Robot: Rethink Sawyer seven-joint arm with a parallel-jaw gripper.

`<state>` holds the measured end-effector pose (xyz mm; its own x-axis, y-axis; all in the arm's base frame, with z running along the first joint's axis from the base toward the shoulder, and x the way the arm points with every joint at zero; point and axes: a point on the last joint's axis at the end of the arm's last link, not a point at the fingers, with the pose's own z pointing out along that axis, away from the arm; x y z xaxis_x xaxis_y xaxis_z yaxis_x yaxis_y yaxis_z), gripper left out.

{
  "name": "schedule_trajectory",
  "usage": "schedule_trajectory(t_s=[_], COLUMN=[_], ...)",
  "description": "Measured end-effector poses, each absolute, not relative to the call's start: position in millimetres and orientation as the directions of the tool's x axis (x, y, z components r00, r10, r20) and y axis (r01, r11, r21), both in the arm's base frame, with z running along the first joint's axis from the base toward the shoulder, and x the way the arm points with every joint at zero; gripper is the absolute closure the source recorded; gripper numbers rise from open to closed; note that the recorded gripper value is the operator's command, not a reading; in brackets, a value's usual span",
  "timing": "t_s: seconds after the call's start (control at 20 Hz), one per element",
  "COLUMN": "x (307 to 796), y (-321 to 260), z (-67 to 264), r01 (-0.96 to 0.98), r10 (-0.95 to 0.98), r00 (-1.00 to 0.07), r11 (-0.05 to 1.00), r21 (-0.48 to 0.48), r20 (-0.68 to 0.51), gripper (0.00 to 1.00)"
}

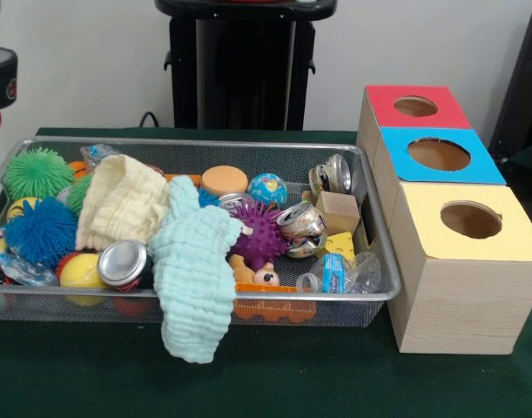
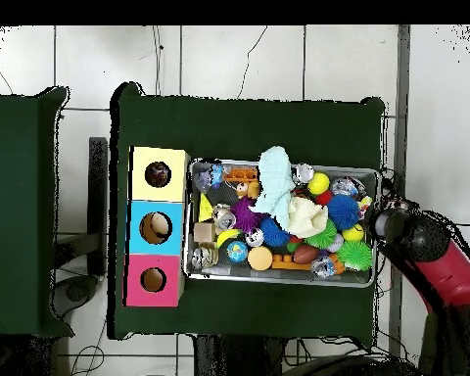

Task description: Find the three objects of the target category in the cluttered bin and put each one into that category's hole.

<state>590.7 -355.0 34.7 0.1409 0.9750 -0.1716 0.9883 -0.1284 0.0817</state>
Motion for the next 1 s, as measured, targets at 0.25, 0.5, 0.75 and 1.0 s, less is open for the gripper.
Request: schedule_trajectory(t_s=[0.25,0.5,0.75,1.0], x=[577.5,571.2,574.1,574.9], y=[-377.6,-382.9,-371.4,-370.5], z=[22.9,2.4,-12.5,-13.6], r01=[0.983,0.981,0.983,0.983], r10=[0.969,0.967,0.972,0.972], r00=[0.175,0.186,0.177,0.177], r11=[-0.162,-0.173,-0.166,-0.166], r21=[0.081,0.085,0.081,0.083], r20=[-0.174,-0.176,-0.155,-0.151], gripper=[0.0,0.0,0.0,0.0])
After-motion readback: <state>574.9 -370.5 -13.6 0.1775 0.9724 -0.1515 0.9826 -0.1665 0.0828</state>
